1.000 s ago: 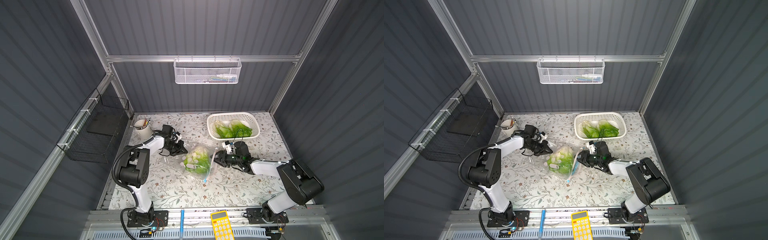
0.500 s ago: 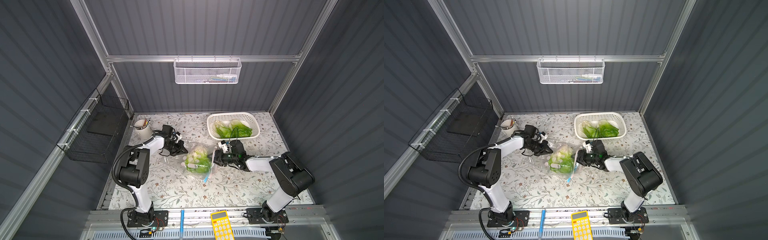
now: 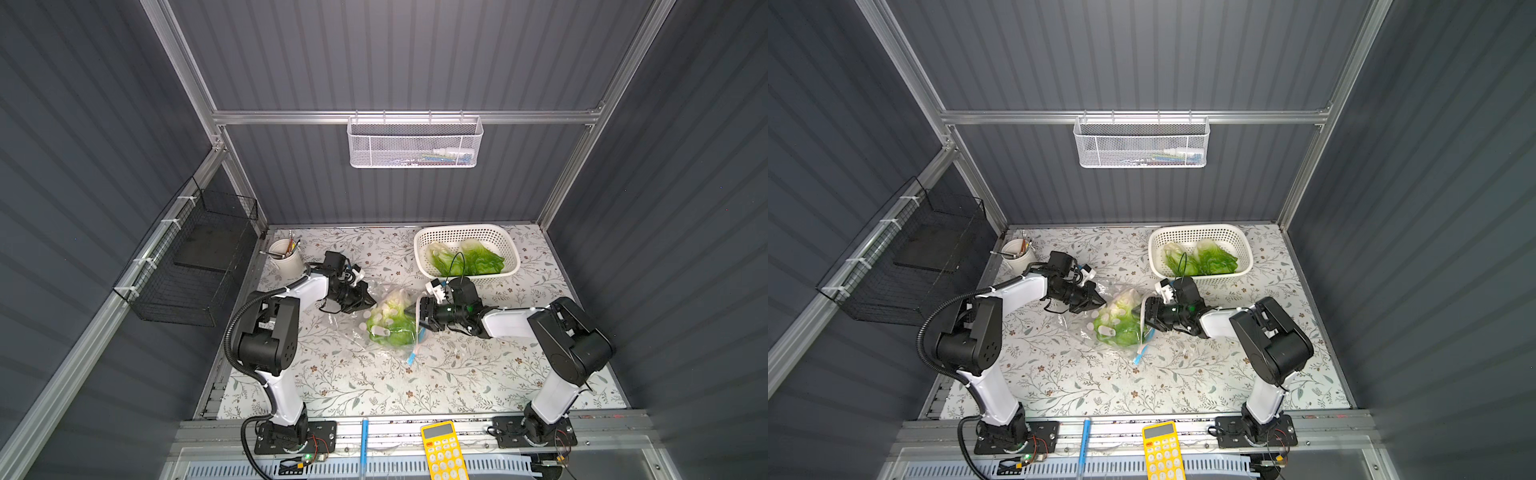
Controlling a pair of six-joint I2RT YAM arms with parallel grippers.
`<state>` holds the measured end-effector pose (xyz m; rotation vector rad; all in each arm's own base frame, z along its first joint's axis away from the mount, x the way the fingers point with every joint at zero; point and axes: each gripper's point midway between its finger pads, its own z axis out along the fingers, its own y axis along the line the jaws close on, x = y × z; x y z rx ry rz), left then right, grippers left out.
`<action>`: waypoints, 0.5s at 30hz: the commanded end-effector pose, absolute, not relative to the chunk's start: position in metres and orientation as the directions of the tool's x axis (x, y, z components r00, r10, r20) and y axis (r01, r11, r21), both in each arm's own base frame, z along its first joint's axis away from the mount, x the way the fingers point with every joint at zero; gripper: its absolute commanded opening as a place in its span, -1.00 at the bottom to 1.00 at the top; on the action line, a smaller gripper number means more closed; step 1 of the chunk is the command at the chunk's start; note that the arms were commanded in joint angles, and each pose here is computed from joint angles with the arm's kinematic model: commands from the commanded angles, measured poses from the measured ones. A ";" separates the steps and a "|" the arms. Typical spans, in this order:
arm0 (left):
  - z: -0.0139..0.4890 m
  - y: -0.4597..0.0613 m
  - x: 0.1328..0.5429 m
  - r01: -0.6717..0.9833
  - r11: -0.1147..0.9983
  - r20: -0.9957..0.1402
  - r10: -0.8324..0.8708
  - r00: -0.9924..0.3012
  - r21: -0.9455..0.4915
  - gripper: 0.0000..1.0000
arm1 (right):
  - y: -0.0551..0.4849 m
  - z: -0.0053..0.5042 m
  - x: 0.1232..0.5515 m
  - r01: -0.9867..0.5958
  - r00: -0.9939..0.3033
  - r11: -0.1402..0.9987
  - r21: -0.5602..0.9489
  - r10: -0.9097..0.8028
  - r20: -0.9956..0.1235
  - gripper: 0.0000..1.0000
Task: Open the zip-top bag and take out the chinese cabbages
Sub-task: Pick up the Chinese cabbage from the zipper food storage bag.
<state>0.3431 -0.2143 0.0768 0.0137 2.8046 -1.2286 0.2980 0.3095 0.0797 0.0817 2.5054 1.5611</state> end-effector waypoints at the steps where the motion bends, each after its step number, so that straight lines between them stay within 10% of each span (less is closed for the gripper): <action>1: 0.088 -0.216 0.339 0.045 0.651 -0.080 -0.024 -0.997 -0.758 -1.00 | 0.313 0.077 0.299 -0.054 -0.982 0.458 0.887 0.134 -0.129 -0.10; 4: 0.086 -0.217 0.338 0.041 0.650 -0.075 -0.024 -0.997 -0.759 -1.00 | 0.313 0.077 0.299 -0.053 -0.982 0.462 0.885 0.137 -0.131 -0.23; 15: 0.082 -0.235 0.327 0.061 0.638 -0.060 0.024 -0.998 -0.767 -1.00 | 0.325 0.079 0.301 -0.071 -0.985 0.469 0.880 0.107 -0.136 0.29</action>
